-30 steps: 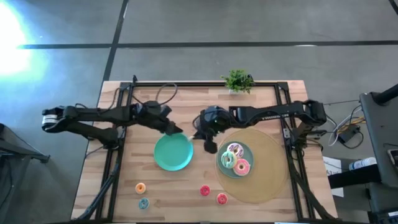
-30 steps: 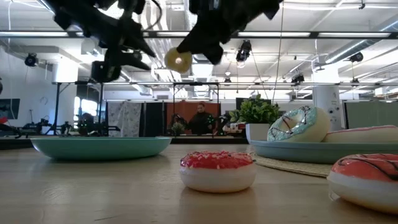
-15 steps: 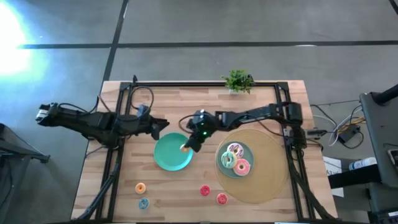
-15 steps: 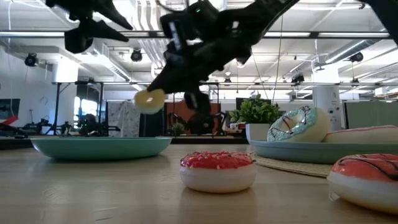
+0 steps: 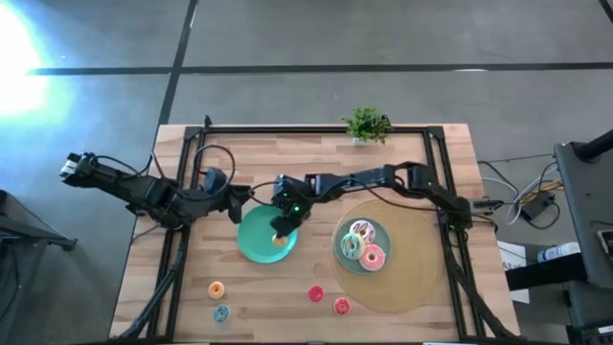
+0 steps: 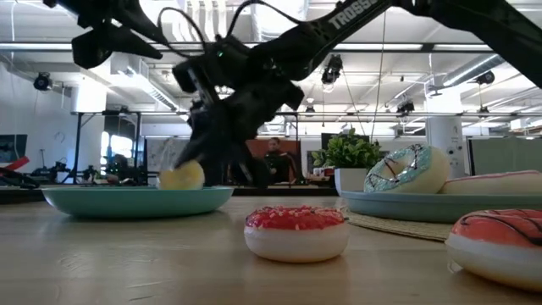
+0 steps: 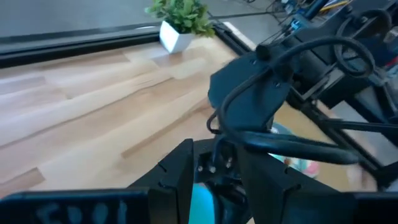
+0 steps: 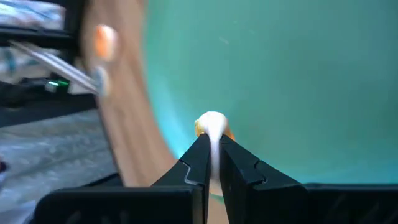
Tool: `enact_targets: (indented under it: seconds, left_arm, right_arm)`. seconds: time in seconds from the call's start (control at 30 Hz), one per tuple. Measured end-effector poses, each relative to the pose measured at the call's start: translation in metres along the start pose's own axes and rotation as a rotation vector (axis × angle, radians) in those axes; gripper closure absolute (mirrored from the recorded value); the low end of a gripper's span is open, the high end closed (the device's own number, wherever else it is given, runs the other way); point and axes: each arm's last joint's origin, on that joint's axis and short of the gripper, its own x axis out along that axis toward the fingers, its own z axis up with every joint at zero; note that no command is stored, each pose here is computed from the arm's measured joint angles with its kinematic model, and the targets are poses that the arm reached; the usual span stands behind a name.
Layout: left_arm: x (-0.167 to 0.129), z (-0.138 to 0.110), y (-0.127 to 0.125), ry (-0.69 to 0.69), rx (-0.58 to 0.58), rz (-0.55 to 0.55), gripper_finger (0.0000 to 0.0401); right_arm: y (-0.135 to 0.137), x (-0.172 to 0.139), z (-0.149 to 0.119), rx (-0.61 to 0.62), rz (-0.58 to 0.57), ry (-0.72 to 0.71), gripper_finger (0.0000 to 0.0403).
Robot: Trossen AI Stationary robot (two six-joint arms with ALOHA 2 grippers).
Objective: Pick & Place donuts
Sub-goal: Put the small yellow donut on the light blue plate
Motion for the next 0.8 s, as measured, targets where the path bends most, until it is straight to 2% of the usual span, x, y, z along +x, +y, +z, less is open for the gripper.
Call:
enact_targets:
  seconds: [0.3, 0.57, 0.67, 0.8]
  left_arm:
    - [0.000, -0.001, 0.004, -0.016, 0.064, 0.054, 0.0300]
    - [-0.006, 0.010, -0.003, -0.044, 0.142, 0.039, 0.0300]
    - [-0.006, 0.010, -0.003, -0.047, 0.152, 0.040, 0.0300]
    - [-0.006, 0.009, -0.002, -0.043, 0.160, 0.046, 0.0300]
  right_arm:
    - [-0.007, 0.007, 0.003, -0.032, -0.093, 0.011, 0.0385]
    - [-0.009, 0.007, 0.003, -0.116, -0.148, -0.011, 0.0383]
    - [-0.010, 0.007, 0.003, -0.148, -0.169, -0.022, 0.0362]
    - [-0.010, 0.007, 0.003, -0.155, -0.175, -0.025, 0.0313]
